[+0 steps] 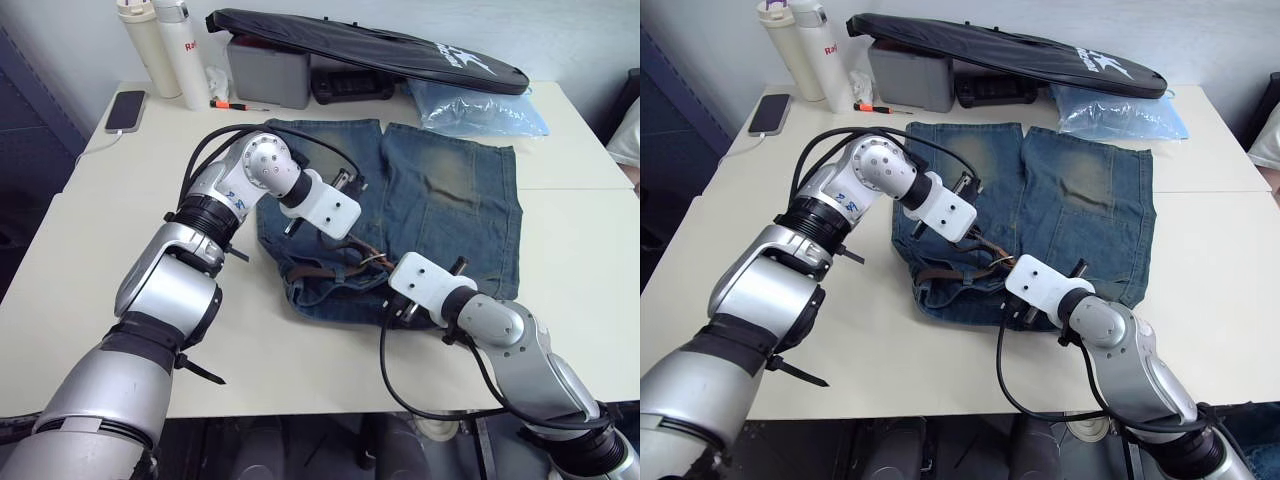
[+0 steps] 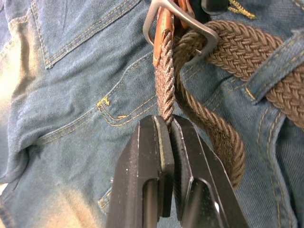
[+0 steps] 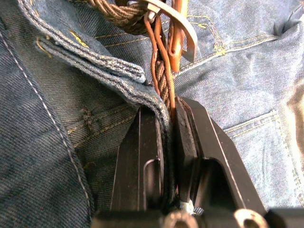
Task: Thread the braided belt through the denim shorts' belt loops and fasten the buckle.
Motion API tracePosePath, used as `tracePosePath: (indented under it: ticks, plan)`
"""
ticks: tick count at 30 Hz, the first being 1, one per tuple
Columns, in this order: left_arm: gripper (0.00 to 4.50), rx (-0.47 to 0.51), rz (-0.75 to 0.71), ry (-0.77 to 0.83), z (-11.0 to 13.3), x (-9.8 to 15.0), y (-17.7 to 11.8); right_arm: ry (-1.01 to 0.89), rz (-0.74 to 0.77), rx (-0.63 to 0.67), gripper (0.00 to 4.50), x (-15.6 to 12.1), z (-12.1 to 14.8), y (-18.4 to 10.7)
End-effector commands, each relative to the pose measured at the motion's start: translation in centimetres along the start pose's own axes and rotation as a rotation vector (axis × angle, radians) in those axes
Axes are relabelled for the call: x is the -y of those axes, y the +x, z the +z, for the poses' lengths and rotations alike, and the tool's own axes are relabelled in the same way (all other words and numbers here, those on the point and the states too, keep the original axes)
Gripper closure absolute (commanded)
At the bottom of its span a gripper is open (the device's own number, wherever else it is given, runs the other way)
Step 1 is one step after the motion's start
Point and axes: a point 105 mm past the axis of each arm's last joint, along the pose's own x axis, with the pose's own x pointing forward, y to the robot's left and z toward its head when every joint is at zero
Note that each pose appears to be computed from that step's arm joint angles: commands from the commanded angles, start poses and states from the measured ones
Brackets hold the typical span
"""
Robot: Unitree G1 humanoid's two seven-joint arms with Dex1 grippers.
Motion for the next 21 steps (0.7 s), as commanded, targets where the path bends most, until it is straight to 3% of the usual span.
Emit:
tracePosePath:
  ticks: [1, 5, 8, 17, 21]
  plan:
    - [4.50, 0.001, -0.052, -0.077, 0.0, 1.3, 0.1, -0.025, -0.072, 0.019, 4.45, 1.4, 0.7, -0.4]
    - [4.50, 0.044, -0.130, -0.204, 1.0, 3.6, 0.3, -0.023, -0.072, 0.020, 4.45, 1.6, 0.7, -0.4]
    - [4.50, 0.076, -0.116, -0.241, 2.2, 4.0, 0.6, -0.024, -0.069, 0.024, 4.45, 1.8, 0.8, -0.2]
    - [4.50, 0.095, 0.027, -0.261, 3.5, 1.4, 1.6, -0.028, -0.047, 0.050, 4.45, 1.6, 1.5, 0.2]
    - [4.50, 0.031, 0.076, -0.215, 2.7, 0.5, 1.7, -0.027, -0.032, 0.060, 4.45, 1.2, 1.8, 0.2]
